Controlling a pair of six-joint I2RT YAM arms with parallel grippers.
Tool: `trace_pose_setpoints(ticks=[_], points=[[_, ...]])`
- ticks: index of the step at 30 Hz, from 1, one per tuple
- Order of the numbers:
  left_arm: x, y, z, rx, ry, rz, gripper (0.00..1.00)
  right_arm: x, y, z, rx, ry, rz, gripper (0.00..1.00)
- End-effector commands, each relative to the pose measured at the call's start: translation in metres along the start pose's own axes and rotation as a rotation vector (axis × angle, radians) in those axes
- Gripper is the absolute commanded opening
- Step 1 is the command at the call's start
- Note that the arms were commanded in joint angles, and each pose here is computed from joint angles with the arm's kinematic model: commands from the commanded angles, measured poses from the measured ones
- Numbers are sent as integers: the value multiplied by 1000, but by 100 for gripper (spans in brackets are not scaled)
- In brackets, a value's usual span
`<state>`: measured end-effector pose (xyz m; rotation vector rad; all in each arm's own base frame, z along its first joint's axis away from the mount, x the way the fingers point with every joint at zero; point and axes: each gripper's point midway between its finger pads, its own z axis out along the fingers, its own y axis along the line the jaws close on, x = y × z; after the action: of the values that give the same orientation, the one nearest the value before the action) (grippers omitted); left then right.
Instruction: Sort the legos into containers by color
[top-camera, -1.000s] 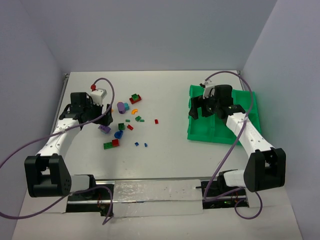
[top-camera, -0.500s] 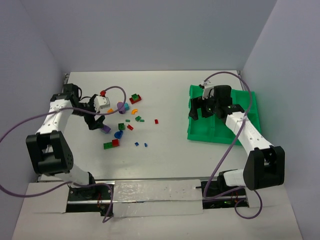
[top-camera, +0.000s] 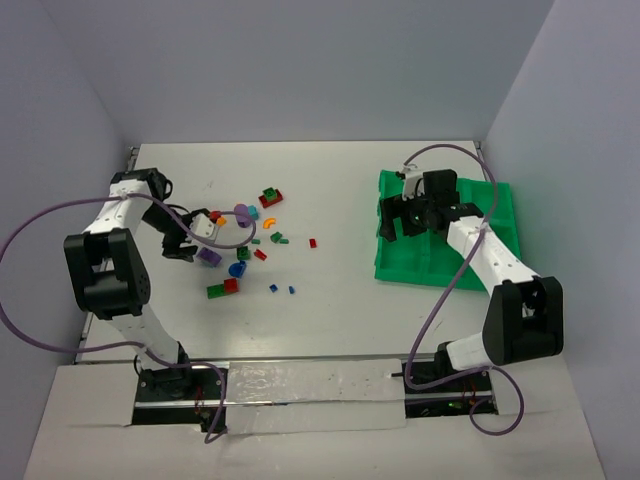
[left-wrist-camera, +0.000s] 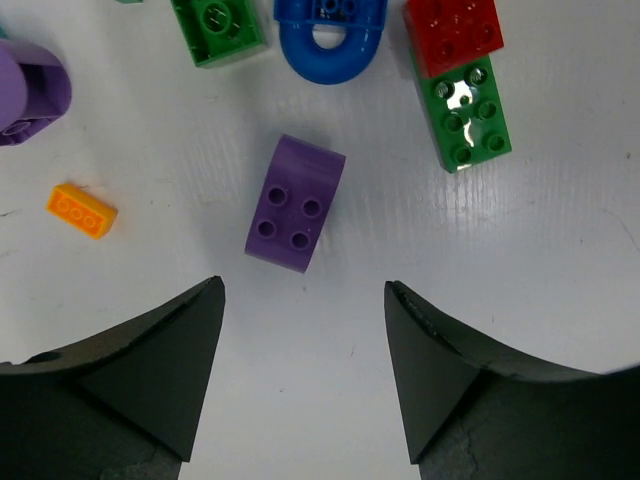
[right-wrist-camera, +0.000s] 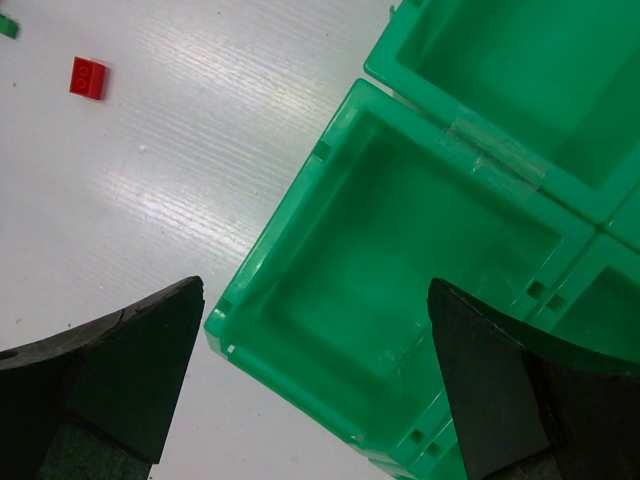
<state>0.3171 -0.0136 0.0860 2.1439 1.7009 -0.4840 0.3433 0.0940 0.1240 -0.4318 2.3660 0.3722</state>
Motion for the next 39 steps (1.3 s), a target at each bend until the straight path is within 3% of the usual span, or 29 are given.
trace_pose_setpoints(ticks=[1,10,18,32,36,39], points=[[-3,-2,8,79,-11,206,72,-19,-2,1,14,-19,-12,100],[3,10,34,18,55,266,71,-18,-4,3,19,-6,-14,100],[-3,25,35,-6,50,308,70,-12,-5,3,25,-1,-17,100],[-5,-3,49,78,37,369,67,-12,-6,5,28,6,-25,100],[-4,-6,53,76,37,349,63,-12,-5,5,24,5,-24,100],[-4,-4,53,60,39,346,55,-13,-4,4,19,2,-24,100]])
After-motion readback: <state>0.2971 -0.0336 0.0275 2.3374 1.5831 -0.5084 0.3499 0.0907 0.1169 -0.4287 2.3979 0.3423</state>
